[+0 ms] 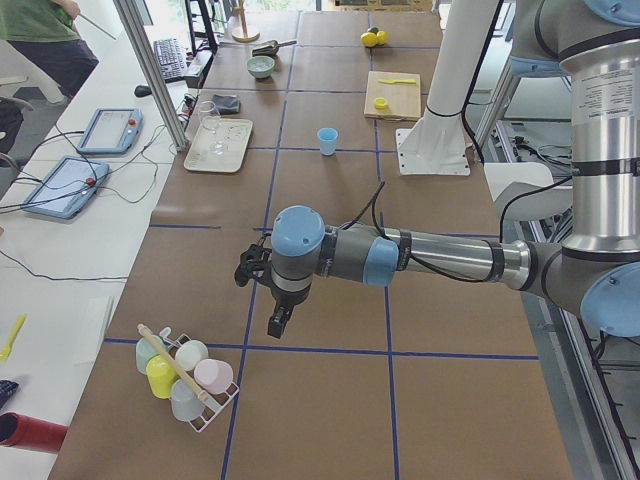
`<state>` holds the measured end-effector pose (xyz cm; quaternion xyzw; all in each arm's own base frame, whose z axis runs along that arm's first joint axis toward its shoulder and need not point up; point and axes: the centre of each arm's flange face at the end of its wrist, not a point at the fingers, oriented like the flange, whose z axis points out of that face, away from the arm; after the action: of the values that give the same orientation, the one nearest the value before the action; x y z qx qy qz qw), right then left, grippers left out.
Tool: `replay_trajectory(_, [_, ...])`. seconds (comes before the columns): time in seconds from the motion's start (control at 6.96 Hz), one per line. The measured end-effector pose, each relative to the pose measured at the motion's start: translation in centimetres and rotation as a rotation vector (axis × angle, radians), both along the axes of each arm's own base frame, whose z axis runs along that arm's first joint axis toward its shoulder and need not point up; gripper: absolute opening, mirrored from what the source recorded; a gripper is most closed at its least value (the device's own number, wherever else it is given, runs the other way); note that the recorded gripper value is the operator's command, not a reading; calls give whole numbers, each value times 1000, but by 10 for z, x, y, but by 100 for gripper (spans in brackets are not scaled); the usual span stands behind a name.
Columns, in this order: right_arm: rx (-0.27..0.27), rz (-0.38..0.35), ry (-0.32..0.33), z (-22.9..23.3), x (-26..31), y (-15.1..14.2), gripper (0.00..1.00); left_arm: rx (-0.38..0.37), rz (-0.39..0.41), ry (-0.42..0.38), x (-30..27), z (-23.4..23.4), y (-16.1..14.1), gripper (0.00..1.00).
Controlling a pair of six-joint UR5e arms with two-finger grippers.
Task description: Squeeze lemon into cup
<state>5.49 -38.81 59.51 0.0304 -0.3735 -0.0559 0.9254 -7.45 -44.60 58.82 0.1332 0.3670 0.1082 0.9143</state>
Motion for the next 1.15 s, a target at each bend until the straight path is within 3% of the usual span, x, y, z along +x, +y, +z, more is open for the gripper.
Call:
replay_trajectory(0.29, [66,11,-9,-34,-1,-21,100,25,-1,0,0,-13,-6,100])
replay_trajectory(0.72, [94,106,-53,-63,-10,-31,100,37,1,6,0,-18,-7,100])
replay_trajectory(1.01, [201,83,-87,-91,-48,-31,100,49,1,6,0,-22,-7,100])
replay_trajectory(1.15, [226,77,-103,-106,-69,-29,100,59,1,6,0,-23,-7,100])
